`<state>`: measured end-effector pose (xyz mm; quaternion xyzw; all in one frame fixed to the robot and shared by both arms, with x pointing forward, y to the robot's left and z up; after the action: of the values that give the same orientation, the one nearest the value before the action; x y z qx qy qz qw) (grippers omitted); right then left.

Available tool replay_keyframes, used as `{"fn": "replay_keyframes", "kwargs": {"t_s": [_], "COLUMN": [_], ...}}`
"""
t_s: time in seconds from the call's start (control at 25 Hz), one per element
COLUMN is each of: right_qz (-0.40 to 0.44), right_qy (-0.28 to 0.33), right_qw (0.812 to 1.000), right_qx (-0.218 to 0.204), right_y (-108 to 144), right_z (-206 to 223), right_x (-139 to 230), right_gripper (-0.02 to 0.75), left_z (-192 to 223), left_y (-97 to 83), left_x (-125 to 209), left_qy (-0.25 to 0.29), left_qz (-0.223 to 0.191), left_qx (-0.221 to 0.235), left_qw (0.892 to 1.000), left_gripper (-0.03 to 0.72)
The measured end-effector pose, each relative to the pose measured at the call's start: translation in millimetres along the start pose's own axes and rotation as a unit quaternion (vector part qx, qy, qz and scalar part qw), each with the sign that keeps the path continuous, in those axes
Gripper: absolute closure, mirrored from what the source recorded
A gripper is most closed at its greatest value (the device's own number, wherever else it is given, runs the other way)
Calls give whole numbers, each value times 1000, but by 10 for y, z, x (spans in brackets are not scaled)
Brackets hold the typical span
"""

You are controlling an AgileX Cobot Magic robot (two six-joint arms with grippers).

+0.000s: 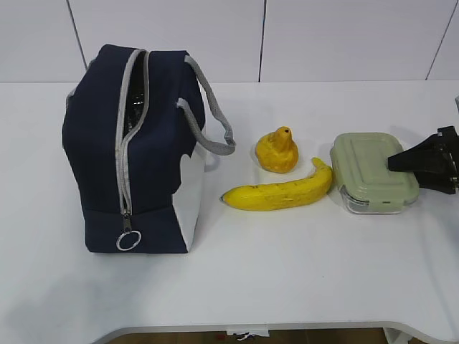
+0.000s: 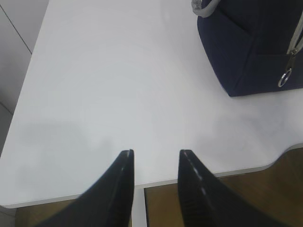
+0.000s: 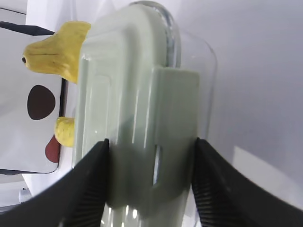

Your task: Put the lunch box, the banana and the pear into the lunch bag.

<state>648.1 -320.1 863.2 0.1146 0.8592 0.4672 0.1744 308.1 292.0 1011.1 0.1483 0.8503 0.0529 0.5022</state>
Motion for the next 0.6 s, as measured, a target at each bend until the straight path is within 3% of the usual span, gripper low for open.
{"fn": "replay_keyframes", "kwargs": {"t_s": [0.36, 0.6], "right_qz": [1, 48], "right_qy": [2, 12], "right_qw": [1000, 999], "right_qx": [-1, 8], "right_y": [4, -22], "right_z": [0, -4], "right_x": [7, 43], "right_gripper": [359, 360], "left_z": [0, 0], "left_y": [0, 0], "left_x": [0, 0], "left_qy": [0, 0], "left_qz": [0, 0], "left_qx": [0, 0], "left_qw": [1000, 1000], "left_gripper": [444, 444]}}
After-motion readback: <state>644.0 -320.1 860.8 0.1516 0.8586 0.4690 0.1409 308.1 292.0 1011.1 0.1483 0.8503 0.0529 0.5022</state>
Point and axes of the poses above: a point on each arm's last joint axis where the gripper is mounted, z pointing out along that axis toward the gripper, y along the wrist's bending axis when the last joint is at zero, x = y × z, the point moved 9 cm from there along z, pointing out along that axis toward the gripper, and after that the axes turned 12 degrees about z, right-handed, at the moved point
